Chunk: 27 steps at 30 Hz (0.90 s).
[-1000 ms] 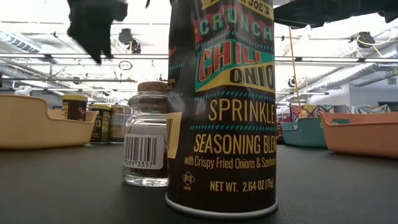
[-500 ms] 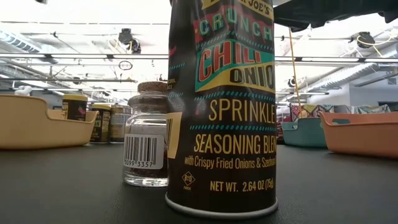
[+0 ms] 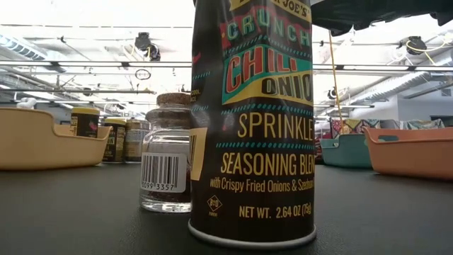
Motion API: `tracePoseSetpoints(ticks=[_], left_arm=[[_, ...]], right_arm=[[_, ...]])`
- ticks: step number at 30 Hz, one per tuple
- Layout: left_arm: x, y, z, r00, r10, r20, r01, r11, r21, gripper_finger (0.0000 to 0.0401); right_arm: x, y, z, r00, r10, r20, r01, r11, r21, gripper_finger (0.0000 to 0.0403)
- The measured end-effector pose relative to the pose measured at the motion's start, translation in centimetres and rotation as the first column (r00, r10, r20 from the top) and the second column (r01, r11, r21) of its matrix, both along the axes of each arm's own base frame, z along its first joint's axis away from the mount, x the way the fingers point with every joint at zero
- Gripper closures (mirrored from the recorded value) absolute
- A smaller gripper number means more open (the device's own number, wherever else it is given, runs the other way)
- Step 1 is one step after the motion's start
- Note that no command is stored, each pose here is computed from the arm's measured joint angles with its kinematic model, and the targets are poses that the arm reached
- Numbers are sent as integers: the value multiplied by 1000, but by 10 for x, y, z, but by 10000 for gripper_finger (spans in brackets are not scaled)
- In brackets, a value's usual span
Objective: Sort spices by type
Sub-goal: Put the yellow seasoning can into the yellow bin
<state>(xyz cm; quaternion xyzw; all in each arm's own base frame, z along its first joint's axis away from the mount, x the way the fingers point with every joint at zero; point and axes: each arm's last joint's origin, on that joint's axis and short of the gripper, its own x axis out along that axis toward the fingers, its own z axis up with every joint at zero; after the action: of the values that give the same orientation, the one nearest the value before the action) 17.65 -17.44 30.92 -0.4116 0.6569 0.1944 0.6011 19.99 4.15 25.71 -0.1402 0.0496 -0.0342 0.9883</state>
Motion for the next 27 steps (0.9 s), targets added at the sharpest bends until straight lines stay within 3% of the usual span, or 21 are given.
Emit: tracePoseSetpoints(ticks=[5, 14, 27], left_arm=[[6, -7, -11, 998, 44, -47, -43, 999, 31, 106], [10, -11, -30, 989, 17, -149, 3, 991, 133, 106], [6, -15, -35, 979, -33, -200, 59, 990, 125, 106]], right_arm=[[0, 0, 0, 1000, 0, -1, 0, 1000, -4, 253], [0, 0, 0, 1000, 4, -4, -4, 999, -43, 253], [0, 0, 1, 1000, 4, 10, -3, 999, -40, 253]])
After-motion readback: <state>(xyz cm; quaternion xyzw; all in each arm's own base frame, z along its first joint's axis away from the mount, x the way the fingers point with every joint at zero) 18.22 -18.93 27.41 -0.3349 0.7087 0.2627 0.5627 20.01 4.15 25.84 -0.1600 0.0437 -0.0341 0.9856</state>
